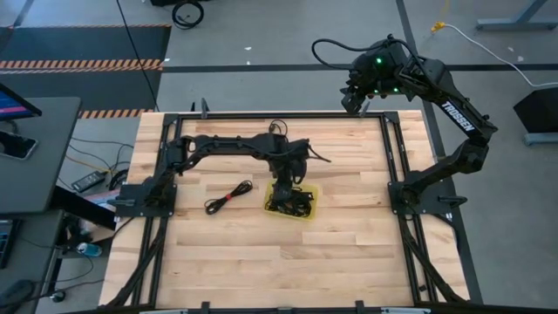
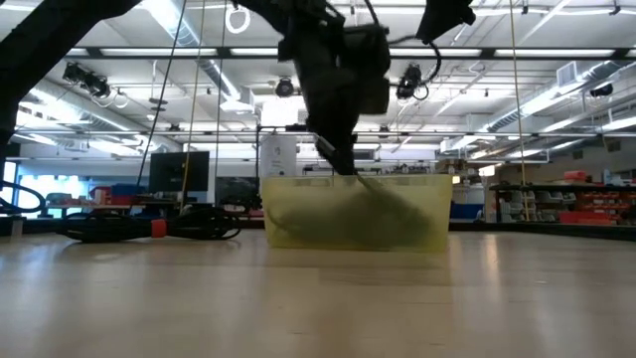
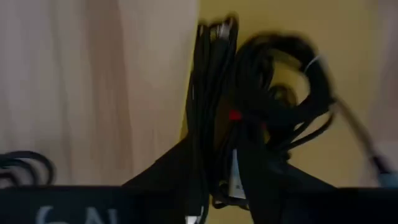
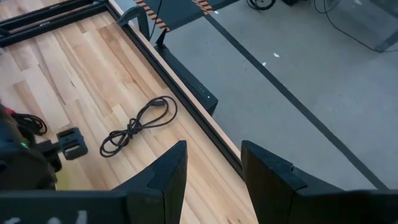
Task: Pick and place USB-C Cables
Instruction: Put the black charger cable into the yellow bin
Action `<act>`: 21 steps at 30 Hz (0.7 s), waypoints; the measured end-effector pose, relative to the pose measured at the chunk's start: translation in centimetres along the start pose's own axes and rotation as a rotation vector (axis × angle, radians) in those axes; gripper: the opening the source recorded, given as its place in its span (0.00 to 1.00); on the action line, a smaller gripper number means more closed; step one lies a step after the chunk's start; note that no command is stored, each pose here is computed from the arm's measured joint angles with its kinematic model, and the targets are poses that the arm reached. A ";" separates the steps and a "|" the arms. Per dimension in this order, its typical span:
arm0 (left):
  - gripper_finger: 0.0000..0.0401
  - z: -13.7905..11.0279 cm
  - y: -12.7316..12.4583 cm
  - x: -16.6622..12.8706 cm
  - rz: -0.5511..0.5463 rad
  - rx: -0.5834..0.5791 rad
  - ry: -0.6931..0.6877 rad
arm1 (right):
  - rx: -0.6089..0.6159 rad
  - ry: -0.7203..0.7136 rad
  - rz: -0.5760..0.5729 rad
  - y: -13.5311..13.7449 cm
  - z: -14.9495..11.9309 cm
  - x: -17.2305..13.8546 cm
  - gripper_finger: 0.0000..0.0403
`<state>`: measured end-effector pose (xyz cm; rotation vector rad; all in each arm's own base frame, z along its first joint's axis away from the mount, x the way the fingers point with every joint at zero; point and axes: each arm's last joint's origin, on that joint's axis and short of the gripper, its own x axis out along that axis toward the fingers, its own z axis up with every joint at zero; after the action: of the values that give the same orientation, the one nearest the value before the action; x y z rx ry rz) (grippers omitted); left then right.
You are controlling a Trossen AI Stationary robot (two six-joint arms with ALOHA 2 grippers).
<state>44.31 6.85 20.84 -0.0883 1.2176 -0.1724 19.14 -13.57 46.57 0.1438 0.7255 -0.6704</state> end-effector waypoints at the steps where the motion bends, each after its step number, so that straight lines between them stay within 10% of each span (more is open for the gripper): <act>1: 0.34 0.4 -0.1 -0.8 0.001 -0.012 -0.007 | 0.000 0.000 0.000 0.0 0.0 0.0 0.39; 11: 0.37 3.1 -2.6 -10.8 0.112 -0.076 -0.051 | 0.017 0.018 -0.012 -0.2 -0.2 0.0 0.39; 21: 0.36 -1.3 -5.5 -14.6 0.276 -0.194 0.163 | 0.040 0.069 -0.114 -2.4 -0.7 0.1 0.39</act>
<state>37.79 4.06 34.75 -0.0754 1.3930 0.1834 17.35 -15.24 46.19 0.1642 0.7914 -0.7924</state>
